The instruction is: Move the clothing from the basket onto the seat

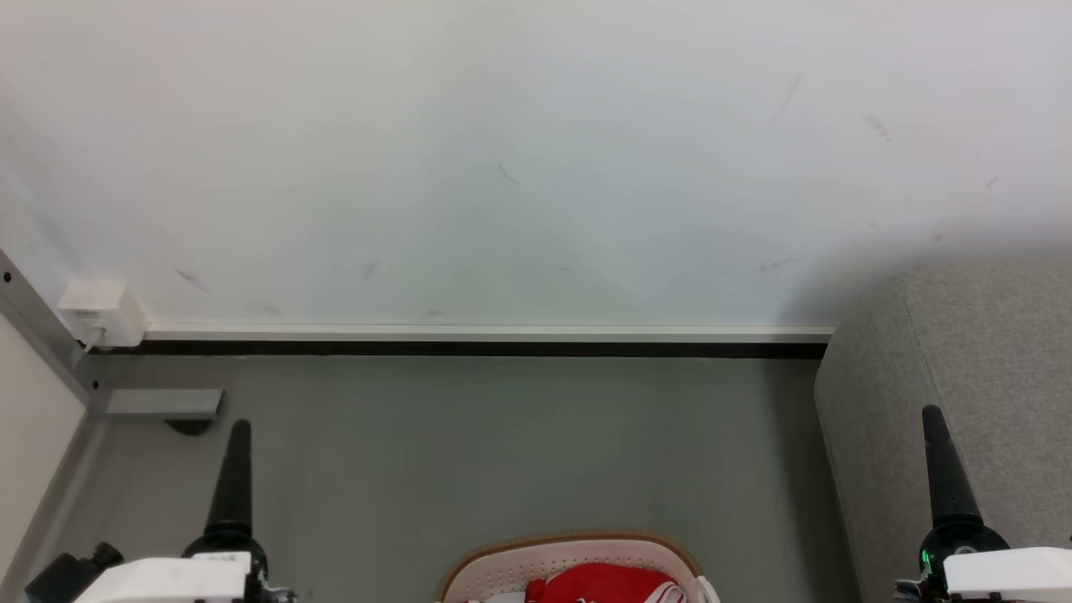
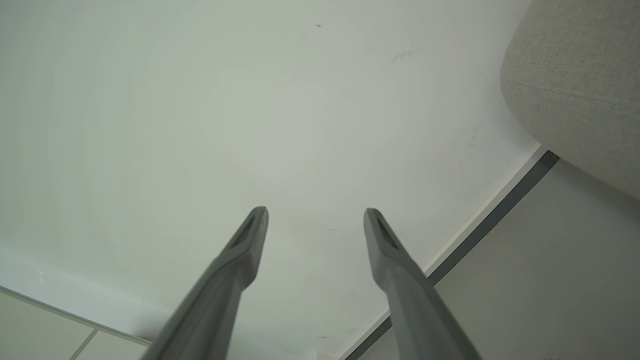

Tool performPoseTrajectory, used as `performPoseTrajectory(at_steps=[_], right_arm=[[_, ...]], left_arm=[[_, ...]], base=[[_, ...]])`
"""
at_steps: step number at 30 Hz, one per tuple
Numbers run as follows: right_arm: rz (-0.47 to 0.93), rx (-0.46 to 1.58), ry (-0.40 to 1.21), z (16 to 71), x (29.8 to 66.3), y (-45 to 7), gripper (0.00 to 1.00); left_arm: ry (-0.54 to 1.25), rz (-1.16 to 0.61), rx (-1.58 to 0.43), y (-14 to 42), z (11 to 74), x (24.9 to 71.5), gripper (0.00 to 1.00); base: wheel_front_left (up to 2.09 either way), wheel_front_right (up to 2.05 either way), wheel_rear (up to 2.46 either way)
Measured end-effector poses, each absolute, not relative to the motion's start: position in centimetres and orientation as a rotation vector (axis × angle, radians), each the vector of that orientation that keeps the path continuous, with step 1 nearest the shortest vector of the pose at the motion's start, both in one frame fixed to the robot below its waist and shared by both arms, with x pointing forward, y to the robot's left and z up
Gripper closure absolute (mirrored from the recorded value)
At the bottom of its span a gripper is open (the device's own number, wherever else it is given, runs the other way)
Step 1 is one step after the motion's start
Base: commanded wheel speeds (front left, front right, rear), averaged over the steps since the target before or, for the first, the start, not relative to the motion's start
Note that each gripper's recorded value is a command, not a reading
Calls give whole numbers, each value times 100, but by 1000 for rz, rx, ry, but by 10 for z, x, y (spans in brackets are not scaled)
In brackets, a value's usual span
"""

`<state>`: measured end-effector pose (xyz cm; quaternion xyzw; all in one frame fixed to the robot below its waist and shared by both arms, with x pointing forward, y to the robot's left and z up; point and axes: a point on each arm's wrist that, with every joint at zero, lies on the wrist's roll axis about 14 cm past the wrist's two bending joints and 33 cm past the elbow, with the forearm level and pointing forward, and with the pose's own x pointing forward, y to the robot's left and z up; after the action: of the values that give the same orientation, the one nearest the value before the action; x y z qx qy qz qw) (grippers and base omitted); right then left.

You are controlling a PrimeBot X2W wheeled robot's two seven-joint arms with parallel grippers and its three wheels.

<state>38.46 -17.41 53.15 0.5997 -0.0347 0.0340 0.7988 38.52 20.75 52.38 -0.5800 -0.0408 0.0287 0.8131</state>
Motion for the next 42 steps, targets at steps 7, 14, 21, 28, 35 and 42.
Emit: performPoseTrajectory(at_steps=[7,14,21,28,35,42], right_arm=[[94,1129,-91,535,384,-171,0],[107,960,-97,534,383,-168,0],[113,807,-98,531,383,-166,0],[121,668,-100,529,382,-163,0],[129,579,-121,534,384,-162,0],[134,500,-127,534,383,-160,0]], left_arm=[[-93,52,-1087,205,527,386,0],[-109,59,-922,208,530,386,0],[-118,59,-764,208,533,386,0],[-116,50,-609,202,534,385,0],[-117,49,-517,200,533,385,0],[-116,48,-434,198,532,385,0]], base=[[0,0,0],[0,0,0],[0,0,0],[0,0,0],[0,0,0],[0,0,0]])
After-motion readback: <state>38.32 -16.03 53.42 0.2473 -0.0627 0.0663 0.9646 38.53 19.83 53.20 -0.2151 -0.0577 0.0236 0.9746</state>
